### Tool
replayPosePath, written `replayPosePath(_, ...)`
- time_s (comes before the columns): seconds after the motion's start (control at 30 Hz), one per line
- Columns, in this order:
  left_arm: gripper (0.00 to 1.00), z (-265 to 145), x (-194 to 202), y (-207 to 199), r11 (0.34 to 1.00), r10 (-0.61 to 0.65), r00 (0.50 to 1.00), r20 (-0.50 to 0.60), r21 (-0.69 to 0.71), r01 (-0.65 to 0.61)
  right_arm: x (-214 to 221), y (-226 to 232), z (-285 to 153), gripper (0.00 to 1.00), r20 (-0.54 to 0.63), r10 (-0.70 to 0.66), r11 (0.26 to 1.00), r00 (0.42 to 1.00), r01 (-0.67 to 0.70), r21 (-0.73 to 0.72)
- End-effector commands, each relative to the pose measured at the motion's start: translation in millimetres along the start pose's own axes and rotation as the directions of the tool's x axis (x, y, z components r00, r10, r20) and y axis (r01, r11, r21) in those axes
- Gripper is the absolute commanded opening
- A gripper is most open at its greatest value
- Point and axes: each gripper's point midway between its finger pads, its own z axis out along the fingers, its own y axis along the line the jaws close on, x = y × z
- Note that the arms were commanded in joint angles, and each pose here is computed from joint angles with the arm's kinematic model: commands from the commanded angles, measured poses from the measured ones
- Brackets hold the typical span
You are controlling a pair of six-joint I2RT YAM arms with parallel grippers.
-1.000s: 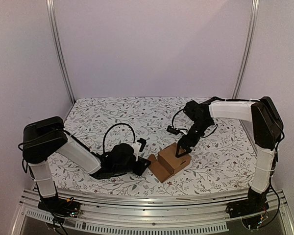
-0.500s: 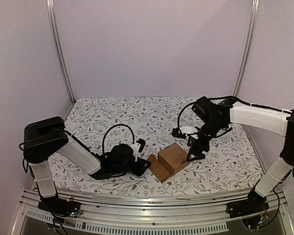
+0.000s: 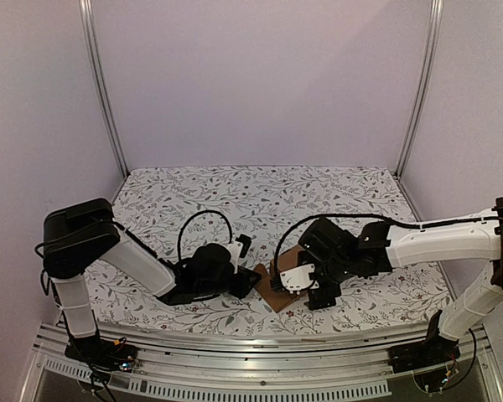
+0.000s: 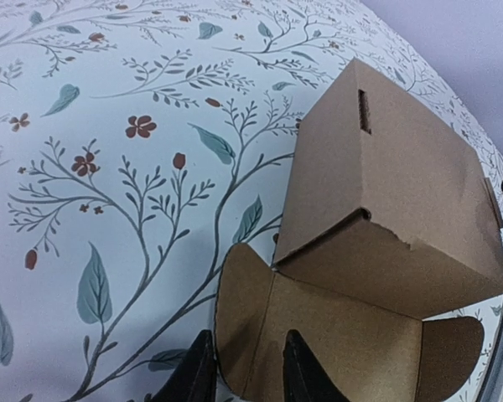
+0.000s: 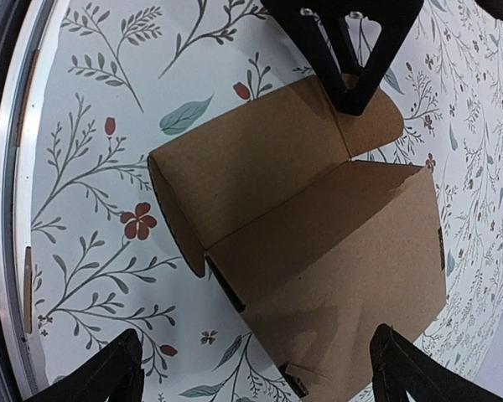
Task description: Fold the paper box
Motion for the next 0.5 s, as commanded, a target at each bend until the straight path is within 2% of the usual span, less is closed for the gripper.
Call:
replayPosePath(0.0,0.27,2.3,3.3,10.1,1.0,-0.022,1.0,-0.012,-0.018,0.022,-5.7,-15.8,10.4,0.92,-0.014,0.02,0.993,1.0,-0.018,0.119)
replayPosePath(0.47,0.23,1.5,11.5,14.5,0.999,-0.031,0.999,-0.014,0.013,0.031,-1.0,3.7,35.6,0.82,-0.069,0.027,0.999,0.997,-0.025,0.038)
